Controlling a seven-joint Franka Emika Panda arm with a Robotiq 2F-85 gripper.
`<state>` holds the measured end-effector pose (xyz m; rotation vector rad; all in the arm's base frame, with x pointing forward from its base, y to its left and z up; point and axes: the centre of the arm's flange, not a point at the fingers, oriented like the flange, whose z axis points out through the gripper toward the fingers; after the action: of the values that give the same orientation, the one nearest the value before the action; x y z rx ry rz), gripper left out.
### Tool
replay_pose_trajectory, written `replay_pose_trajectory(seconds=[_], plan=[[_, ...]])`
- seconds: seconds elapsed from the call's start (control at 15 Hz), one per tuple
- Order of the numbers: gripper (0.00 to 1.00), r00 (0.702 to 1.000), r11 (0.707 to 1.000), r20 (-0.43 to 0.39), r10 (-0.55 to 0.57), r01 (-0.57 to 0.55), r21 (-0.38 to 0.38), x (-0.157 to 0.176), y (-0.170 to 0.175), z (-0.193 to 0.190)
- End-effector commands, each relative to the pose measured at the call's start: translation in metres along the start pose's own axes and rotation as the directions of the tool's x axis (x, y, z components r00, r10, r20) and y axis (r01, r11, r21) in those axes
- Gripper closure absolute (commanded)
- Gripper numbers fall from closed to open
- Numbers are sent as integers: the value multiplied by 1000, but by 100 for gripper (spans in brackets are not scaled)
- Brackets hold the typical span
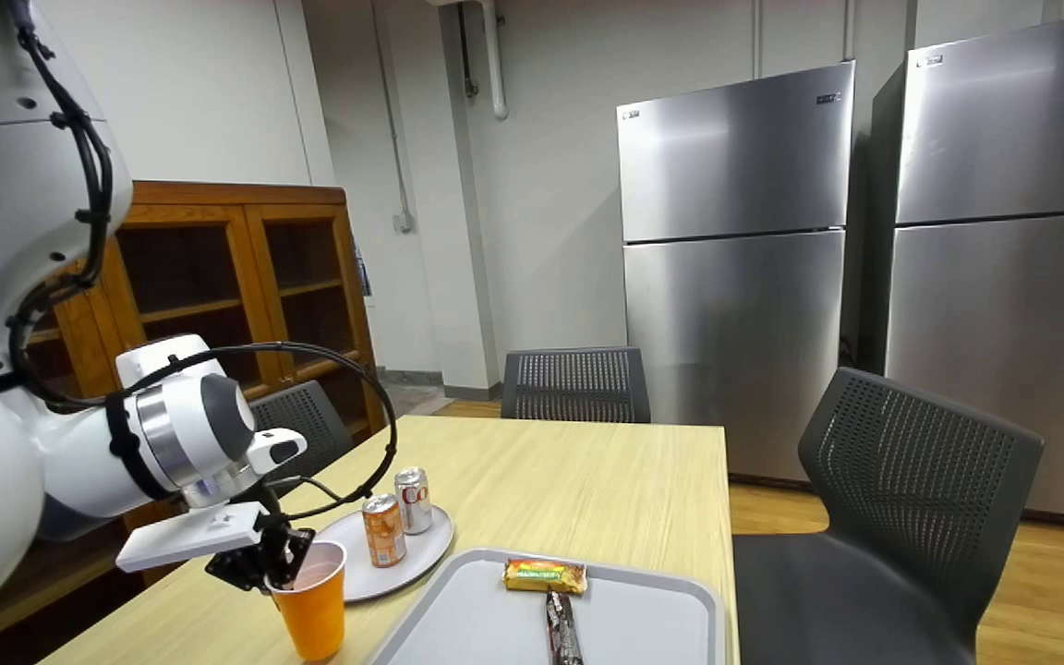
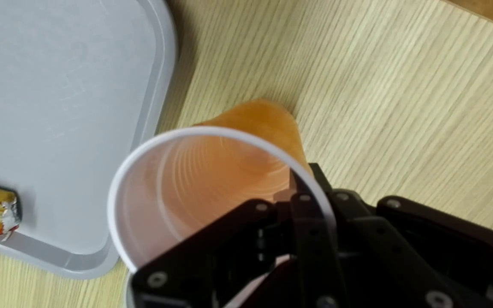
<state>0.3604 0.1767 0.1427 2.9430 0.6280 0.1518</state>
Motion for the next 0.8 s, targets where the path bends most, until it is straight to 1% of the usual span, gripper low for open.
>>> replay_pose_trajectory(seconds=[0.0, 0.2, 0.27, 0.33, 0.4, 0.67, 0.73], plan=[[100, 1000, 1000, -14, 21, -20, 12, 6, -6, 13], [100, 1000, 1000, -18, 21, -20, 14, 6, -7, 16], [73, 1000, 1000, -18, 16, -16, 12, 6, -7, 16], [72, 1000, 1000, -17, 15, -14, 8, 6, -7, 16], [67, 1000, 1000, -13, 12, -12, 4, 6, -6, 14], [35, 1000, 1000, -28, 12, -12, 0, 8, 3, -1], [29, 999, 1000, -30, 19, -19, 6, 10, 6, -5]])
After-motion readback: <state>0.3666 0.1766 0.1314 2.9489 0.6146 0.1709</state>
